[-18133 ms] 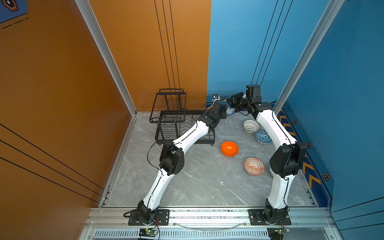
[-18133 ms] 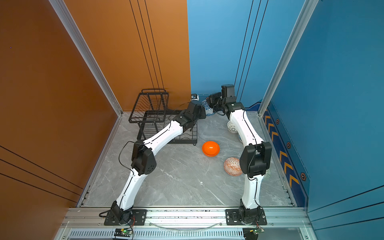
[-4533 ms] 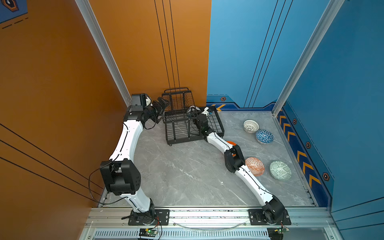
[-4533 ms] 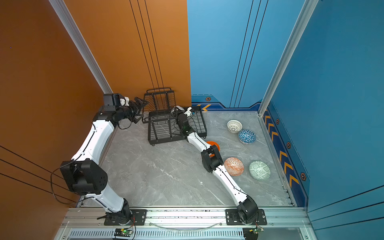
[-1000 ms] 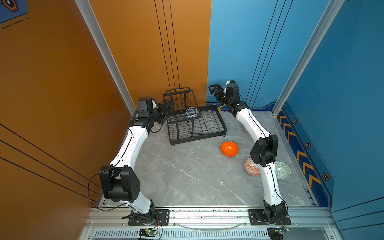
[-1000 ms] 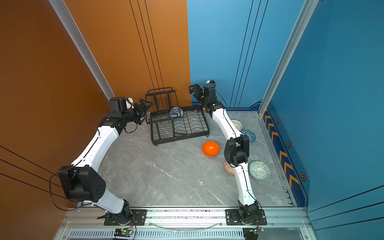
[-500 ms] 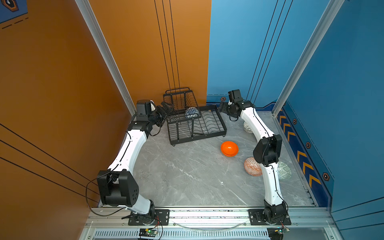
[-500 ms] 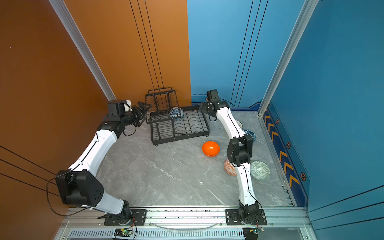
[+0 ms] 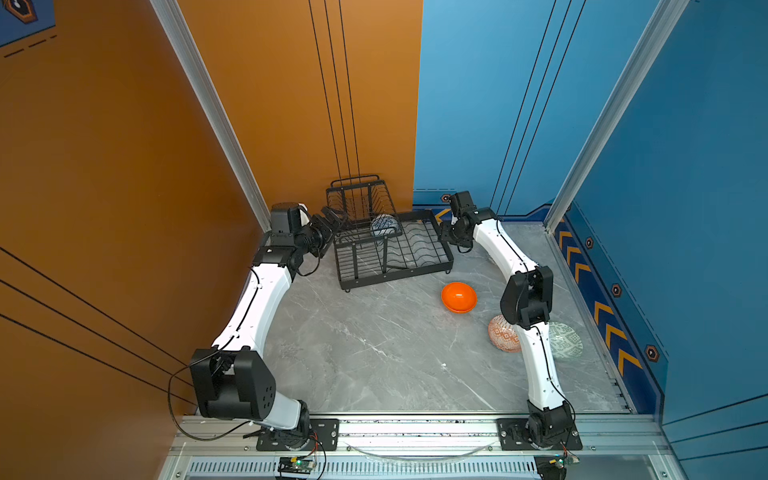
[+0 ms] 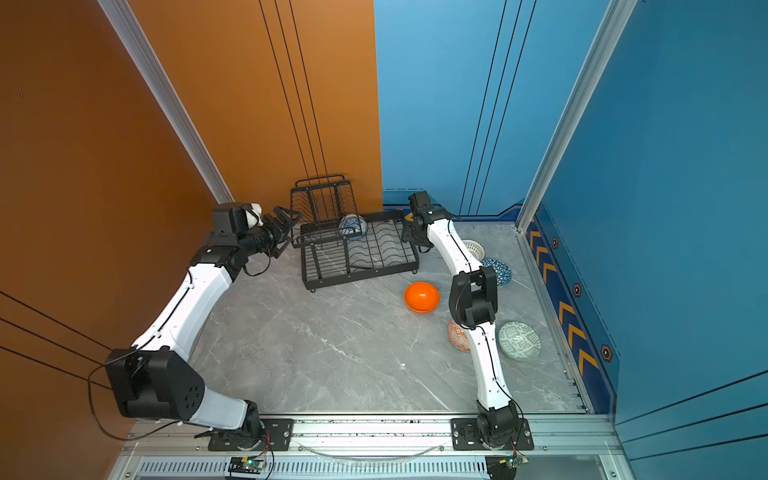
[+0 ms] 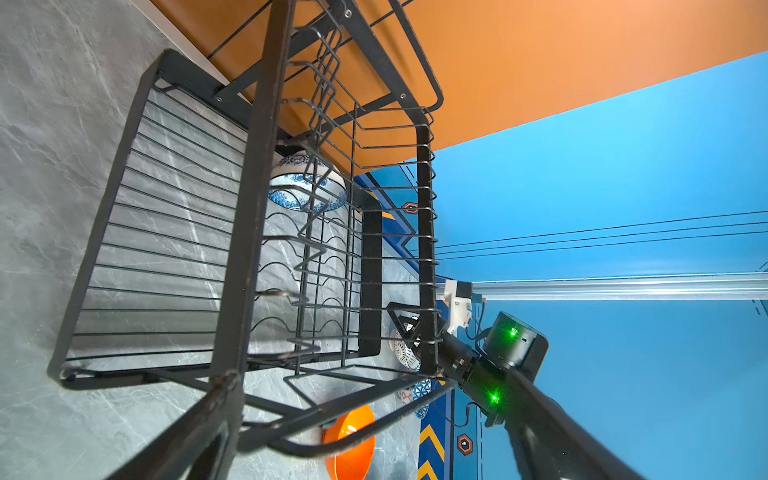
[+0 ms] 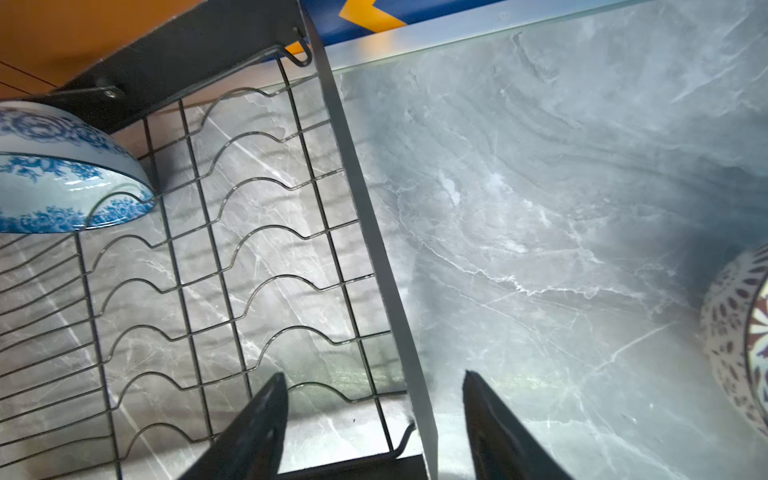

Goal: Load the bowls into the dish rack

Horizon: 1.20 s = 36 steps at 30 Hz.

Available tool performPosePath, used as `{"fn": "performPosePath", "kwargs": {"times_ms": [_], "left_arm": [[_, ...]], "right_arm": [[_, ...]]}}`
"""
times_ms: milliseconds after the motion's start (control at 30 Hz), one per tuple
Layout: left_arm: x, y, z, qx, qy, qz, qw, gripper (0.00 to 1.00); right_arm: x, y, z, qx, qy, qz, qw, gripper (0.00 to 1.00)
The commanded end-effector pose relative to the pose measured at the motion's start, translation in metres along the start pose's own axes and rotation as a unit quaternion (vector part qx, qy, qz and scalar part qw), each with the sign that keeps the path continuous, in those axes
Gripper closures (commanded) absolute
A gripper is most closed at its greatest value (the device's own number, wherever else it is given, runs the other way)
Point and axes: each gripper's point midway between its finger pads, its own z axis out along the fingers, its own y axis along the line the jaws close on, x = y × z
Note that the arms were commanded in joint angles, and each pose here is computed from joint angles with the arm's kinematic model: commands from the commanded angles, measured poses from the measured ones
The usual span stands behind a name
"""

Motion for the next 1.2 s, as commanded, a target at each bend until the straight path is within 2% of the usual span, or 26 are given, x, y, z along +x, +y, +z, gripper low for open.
{"fn": "performPosePath", "kwargs": {"times_ms": [0, 467, 733, 900, 1167], "left_arm": [[0.012, 0.017, -0.006, -0.025, 0.021, -0.012, 0.999, 0.02], [0.024, 0.031, -0.009, -0.040, 0.032, -0.022, 0.998, 0.02], [0.025, 0.033, -0.005, -0.041, 0.037, -0.024, 0.998, 0.02], [0.026, 0.033, -0.003, -0.042, 0.039, -0.022, 0.998, 0.02], [0.029, 0.034, -0.006, -0.042, 0.040, -0.023, 0.998, 0.02]], "right_arm": [[0.012, -0.014, 0.017, 0.030, 0.021, -0.012, 0.999, 0.37], [0.019, -0.003, 0.042, 0.037, 0.023, -0.029, 0.999, 0.59], [0.017, 0.001, 0.038, 0.048, 0.013, -0.045, 0.998, 0.87], [0.015, 0.007, 0.032, 0.046, 0.006, -0.060, 0.997, 1.00], [0.016, 0.023, 0.016, 0.041, -0.003, -0.105, 0.994, 1.00]]}}
